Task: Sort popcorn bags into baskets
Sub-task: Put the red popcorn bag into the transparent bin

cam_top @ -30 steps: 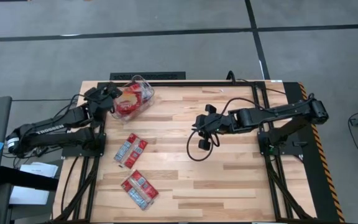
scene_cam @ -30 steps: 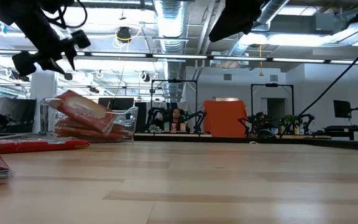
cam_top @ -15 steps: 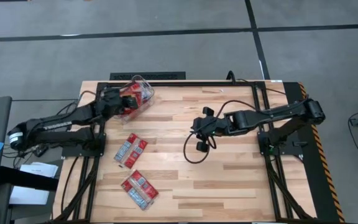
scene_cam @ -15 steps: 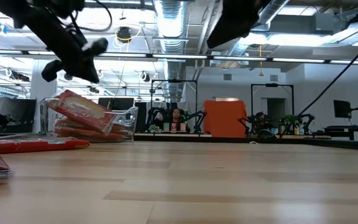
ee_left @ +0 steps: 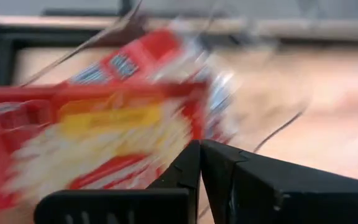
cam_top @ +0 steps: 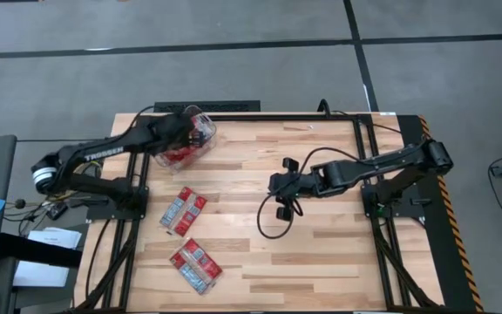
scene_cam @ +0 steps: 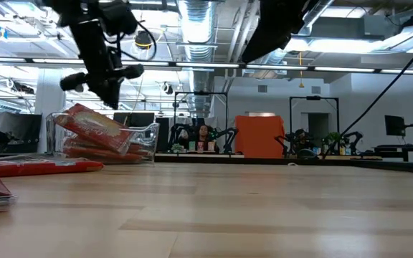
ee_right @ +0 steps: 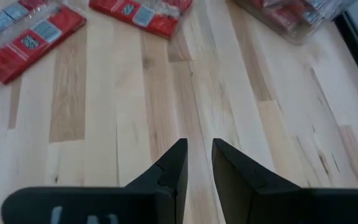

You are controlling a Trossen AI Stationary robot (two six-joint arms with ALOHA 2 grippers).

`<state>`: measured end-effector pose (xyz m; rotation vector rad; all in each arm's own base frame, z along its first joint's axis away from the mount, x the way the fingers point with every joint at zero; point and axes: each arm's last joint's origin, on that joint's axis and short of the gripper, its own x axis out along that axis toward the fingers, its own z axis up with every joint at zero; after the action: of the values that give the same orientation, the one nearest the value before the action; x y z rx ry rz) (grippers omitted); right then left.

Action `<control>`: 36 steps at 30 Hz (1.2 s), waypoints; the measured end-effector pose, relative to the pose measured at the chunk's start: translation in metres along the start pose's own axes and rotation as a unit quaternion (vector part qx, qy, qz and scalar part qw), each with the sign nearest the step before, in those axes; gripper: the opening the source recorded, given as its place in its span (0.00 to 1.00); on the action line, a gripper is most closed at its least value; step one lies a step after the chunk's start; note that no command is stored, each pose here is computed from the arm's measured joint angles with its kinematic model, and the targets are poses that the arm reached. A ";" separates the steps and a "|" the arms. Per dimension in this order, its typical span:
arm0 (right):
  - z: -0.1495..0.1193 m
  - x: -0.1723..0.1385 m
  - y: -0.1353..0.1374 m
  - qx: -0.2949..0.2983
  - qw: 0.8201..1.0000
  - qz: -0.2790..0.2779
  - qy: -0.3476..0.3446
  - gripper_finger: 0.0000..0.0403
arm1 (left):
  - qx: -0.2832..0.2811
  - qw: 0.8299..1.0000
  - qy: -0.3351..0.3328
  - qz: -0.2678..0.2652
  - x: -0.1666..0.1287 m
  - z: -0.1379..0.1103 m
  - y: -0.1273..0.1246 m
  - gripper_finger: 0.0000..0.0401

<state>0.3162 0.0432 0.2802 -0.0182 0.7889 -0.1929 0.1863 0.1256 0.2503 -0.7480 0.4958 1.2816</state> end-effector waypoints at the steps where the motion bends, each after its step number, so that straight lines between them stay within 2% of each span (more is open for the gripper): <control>1: 0.001 0.000 0.000 -0.001 1.000 0.000 -0.004 0.24 | 0.021 0.999 0.018 0.018 -0.002 0.003 -0.001 0.00; 4: 0.009 0.005 -0.001 -0.019 0.999 0.012 -0.039 0.24 | 0.065 0.997 0.031 0.035 -0.016 0.021 -0.009 0.00; 9: 0.023 0.027 -0.012 -0.004 0.994 0.066 -0.091 0.24 | 0.102 0.994 0.045 0.007 -0.045 0.059 -0.015 0.00; 13: 0.021 0.040 -0.021 0.018 0.994 0.077 -0.073 0.24 | 0.140 0.987 0.071 0.034 -0.048 0.060 -0.013 0.00; 19: 0.017 0.044 -0.021 0.000 0.995 0.075 -0.059 0.24 | 0.209 0.968 0.133 0.046 -0.024 0.030 -0.018 0.00; 23: 0.016 0.044 -0.022 -0.001 0.996 0.074 -0.053 0.24 | 0.230 0.958 0.158 0.066 -0.003 0.015 -0.022 0.00; 28: 0.015 0.044 -0.022 -0.002 0.996 0.073 -0.045 0.24 | 0.263 0.944 0.182 0.083 0.026 0.008 -0.029 0.00; 36: 0.011 0.044 -0.022 -0.006 0.997 0.069 -0.026 0.24 | 0.259 0.935 0.208 0.123 0.074 0.010 -0.022 0.00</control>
<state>0.3508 0.0126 0.2587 0.0200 0.7355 -0.0578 0.2245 0.1800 0.2102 -0.5133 1.2521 1.1421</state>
